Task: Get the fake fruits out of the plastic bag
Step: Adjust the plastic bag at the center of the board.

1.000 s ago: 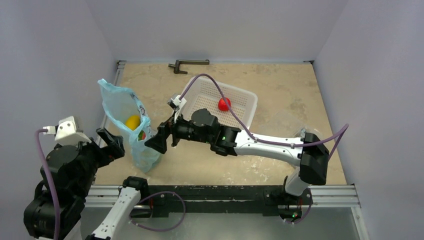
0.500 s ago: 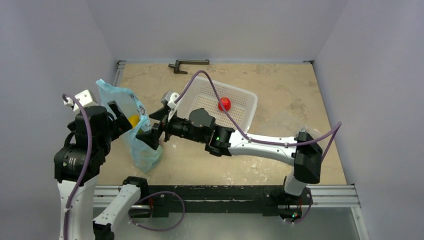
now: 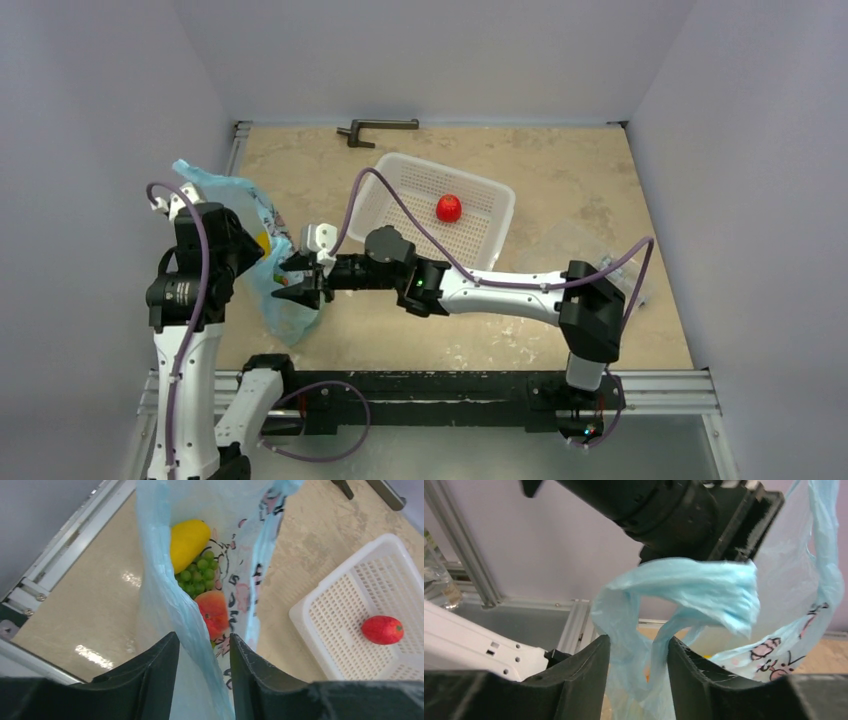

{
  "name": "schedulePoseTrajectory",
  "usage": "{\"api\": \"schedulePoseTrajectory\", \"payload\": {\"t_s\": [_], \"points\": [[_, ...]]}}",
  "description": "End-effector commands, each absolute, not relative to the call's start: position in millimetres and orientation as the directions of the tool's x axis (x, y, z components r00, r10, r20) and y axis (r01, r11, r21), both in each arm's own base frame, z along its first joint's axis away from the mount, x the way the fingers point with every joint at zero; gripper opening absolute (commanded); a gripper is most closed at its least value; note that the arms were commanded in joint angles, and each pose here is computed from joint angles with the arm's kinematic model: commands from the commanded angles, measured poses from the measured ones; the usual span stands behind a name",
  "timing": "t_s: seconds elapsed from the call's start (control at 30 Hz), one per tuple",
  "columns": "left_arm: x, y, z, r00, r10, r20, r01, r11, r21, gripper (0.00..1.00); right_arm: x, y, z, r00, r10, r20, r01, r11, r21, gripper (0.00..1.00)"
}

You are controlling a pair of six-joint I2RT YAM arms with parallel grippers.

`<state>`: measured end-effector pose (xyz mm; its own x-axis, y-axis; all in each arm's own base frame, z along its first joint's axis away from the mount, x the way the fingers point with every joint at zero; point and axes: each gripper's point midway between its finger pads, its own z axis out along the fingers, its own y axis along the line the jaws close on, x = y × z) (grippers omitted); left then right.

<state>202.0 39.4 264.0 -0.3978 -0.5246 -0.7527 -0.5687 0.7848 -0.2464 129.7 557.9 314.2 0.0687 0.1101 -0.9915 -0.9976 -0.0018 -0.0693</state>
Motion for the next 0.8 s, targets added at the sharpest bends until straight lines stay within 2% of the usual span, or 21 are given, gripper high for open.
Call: {"api": "schedulePoseTrajectory", "payload": {"t_s": [0.0, 0.07, 0.13, 0.23, 0.4, 0.53, 0.67, 0.77], "points": [[239, 15, 272, -0.388, -0.56, -0.732, -0.442, 0.81, -0.386, 0.36, 107, 541, 347, 0.145, 0.171, -0.975, -0.984, -0.076, -0.16, 0.28], [247, 11, 268, -0.41, -0.579, -0.705, -0.427, 0.805, -0.413, 0.19, 105, 539, 338, 0.135, 0.135, -0.982, -0.985, -0.086, -0.148, 0.01], [256, 3, 268, -0.429, -0.592, -0.683, -0.379, 0.804, -0.459, 0.08, 102, 537, 325, 0.116, 0.112, -0.987, -0.988, -0.085, -0.126, 0.0], [270, -5, 277, -0.439, -0.597, -0.671, -0.308, 0.802, -0.512, 0.0, 92, 536, 301, 0.121, 0.057, -0.991, -0.989, -0.077, -0.125, 0.0], [287, -12, 307, -0.414, -0.598, -0.686, -0.175, 0.792, -0.585, 0.0, 77, 538, 239, 0.243, -0.141, -0.96, -0.969, 0.005, -0.246, 0.0], [297, -16, 335, -0.373, -0.587, -0.718, -0.047, 0.785, -0.618, 0.0, 96, 529, 174, 0.347, -0.37, -0.862, -0.902, 0.121, -0.415, 0.0], [286, -20, 336, -0.361, -0.528, -0.769, 0.013, 0.821, -0.57, 0.0, 117, 512, 110, 0.327, -0.552, -0.767, -0.862, 0.159, -0.482, 0.0], [266, -24, 314, -0.375, -0.494, -0.784, 0.019, 0.842, -0.539, 0.0, 110, 505, 98, 0.277, -0.569, -0.774, -0.892, 0.146, -0.427, 0.0]]}}
